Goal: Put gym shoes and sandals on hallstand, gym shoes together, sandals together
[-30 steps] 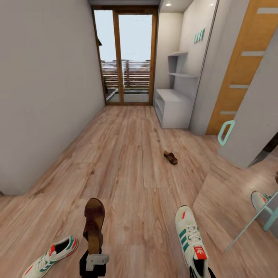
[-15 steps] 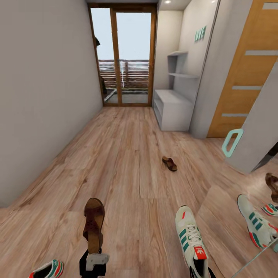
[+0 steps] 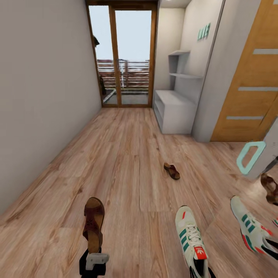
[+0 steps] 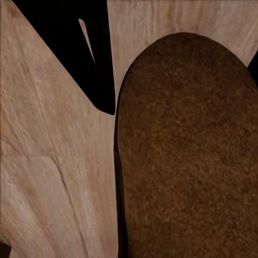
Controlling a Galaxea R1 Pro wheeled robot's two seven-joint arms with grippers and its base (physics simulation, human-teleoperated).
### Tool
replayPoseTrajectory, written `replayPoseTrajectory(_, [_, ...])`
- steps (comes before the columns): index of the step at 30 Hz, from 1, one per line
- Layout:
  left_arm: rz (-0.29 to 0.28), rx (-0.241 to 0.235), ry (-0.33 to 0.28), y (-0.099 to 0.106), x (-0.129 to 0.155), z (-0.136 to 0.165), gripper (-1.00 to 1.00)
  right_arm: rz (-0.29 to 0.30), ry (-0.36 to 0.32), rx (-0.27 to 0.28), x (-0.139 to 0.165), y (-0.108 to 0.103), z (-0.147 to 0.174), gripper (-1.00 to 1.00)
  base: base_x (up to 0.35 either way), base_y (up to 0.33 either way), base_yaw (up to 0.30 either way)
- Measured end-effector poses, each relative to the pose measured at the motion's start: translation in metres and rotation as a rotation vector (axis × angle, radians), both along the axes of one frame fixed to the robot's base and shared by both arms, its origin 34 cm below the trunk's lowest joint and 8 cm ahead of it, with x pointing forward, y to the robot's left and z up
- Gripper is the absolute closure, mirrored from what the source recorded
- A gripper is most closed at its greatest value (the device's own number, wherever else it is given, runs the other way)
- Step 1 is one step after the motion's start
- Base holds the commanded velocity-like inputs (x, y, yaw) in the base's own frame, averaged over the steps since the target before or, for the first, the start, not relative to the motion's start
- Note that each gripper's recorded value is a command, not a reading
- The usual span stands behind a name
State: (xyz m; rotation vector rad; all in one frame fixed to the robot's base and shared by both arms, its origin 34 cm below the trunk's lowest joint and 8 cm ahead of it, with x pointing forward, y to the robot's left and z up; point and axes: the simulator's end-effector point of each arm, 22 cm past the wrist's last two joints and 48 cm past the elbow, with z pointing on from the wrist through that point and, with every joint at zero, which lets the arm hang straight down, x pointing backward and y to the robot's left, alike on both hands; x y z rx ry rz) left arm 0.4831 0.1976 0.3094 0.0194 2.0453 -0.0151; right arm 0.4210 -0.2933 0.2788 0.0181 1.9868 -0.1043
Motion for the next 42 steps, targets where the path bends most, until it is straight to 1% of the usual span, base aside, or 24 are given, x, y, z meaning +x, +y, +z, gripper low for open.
replayPoseTrajectory(8, [-0.001,0.0,0.0,-0.0002,0.0,0.0001,1.0,-0.001,-0.001,0.0,0.0004,-0.0002,0.0004,1.0,0.339,0.0,0.026])
replayPoseTrajectory(18, [-0.001,0.001,-0.001,0.0,0.0001,0.0002,1.0,0.0,-0.001,0.0,0.0003,0.0,0.0002,1.0,0.338,0.0,0.216])
replayPoseTrajectory(26, [0.003,0.003,-0.004,0.0011,0.0014,0.0015,1.0,-0.001,-0.001,0.0,0.0005,-0.0003,0.0004,1.0,0.128,0.0,0.017])
replayPoseTrajectory(42, [0.002,-0.001,-0.002,0.0003,0.0011,0.0011,1.0,-0.001,0.0,0.0,0.0,-0.0002,0.0,1.0,0.332,0.0,0.0])
